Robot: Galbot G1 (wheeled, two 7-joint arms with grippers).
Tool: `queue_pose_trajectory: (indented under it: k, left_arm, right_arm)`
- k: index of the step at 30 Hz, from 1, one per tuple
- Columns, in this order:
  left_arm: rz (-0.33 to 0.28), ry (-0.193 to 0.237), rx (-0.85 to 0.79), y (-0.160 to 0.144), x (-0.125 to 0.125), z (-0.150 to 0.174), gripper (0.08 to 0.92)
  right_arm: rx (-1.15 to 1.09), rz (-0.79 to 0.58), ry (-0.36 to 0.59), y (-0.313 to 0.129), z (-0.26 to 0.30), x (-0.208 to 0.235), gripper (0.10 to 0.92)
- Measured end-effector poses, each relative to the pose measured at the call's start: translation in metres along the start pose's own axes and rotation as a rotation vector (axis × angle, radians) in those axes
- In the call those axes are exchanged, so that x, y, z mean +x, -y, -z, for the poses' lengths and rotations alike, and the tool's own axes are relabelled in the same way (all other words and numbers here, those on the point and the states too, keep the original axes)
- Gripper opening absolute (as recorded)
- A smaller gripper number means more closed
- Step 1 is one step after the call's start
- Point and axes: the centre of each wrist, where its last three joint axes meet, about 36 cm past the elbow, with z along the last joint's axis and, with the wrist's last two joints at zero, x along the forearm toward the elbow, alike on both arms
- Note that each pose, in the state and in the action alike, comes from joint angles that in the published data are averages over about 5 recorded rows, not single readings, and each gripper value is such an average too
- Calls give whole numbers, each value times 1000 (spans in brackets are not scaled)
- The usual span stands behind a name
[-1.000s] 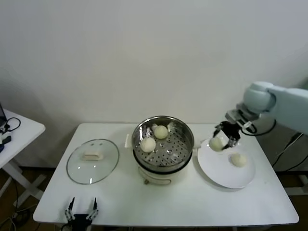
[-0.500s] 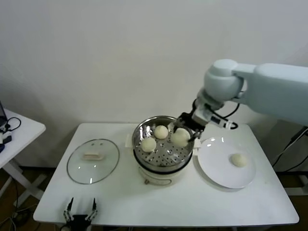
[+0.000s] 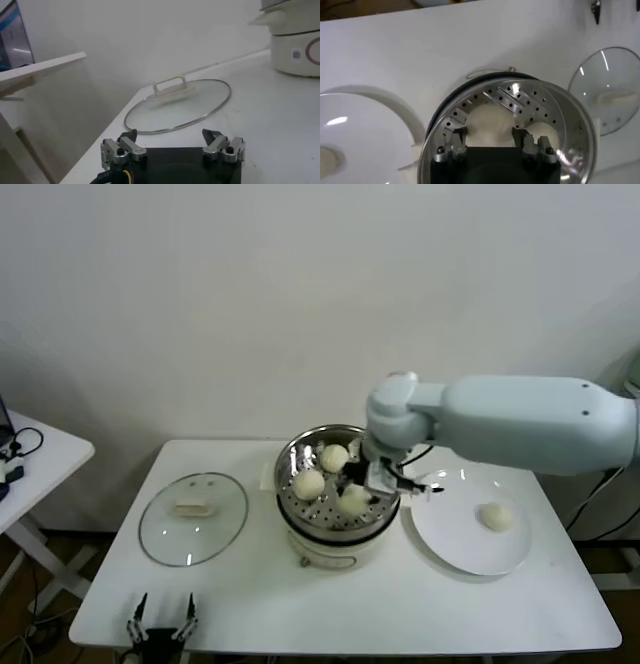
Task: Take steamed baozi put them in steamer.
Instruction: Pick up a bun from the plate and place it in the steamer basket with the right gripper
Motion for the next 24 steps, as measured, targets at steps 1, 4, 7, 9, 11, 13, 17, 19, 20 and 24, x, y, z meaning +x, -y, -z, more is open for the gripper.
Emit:
queue_pose_trajectory:
  k: [1, 4, 7, 9, 11, 13, 17, 19, 20, 24]
  left_arm:
    - [1, 1, 1, 0, 0, 0, 823]
    - [2, 4, 5, -1, -1, 2, 823]
    - [1, 8, 10, -1, -1, 3, 823]
    - [0, 10, 13, -1, 0, 4, 823]
    - [-1, 12, 17, -1, 1, 5, 823]
    - [0, 15, 19, -1, 1, 6, 823]
    - [1, 22, 21, -2, 2, 9, 823]
    - [3, 24, 22, -3, 2, 10, 823]
    - [4, 25, 22, -3, 3, 11, 823]
    - [5, 28, 21, -5, 4, 13, 823]
  right_arm:
    - [6, 0, -1, 1, 1, -4, 628]
    - [19, -2, -2, 4, 2, -17, 628]
    - [27, -5, -1, 7, 3, -28, 630]
    - [31, -8, 0, 9, 3, -33, 630]
    - [35, -12, 1, 12, 4, -38, 629]
    - [39, -18, 3, 14, 5, -41, 631]
    - [43, -28, 7, 16, 4, -43, 682]
    - [40, -30, 9, 15, 2, -41, 740]
    - [35, -30, 9, 14, 0, -38, 764]
    - [-11, -19, 1, 7, -17, -19, 816]
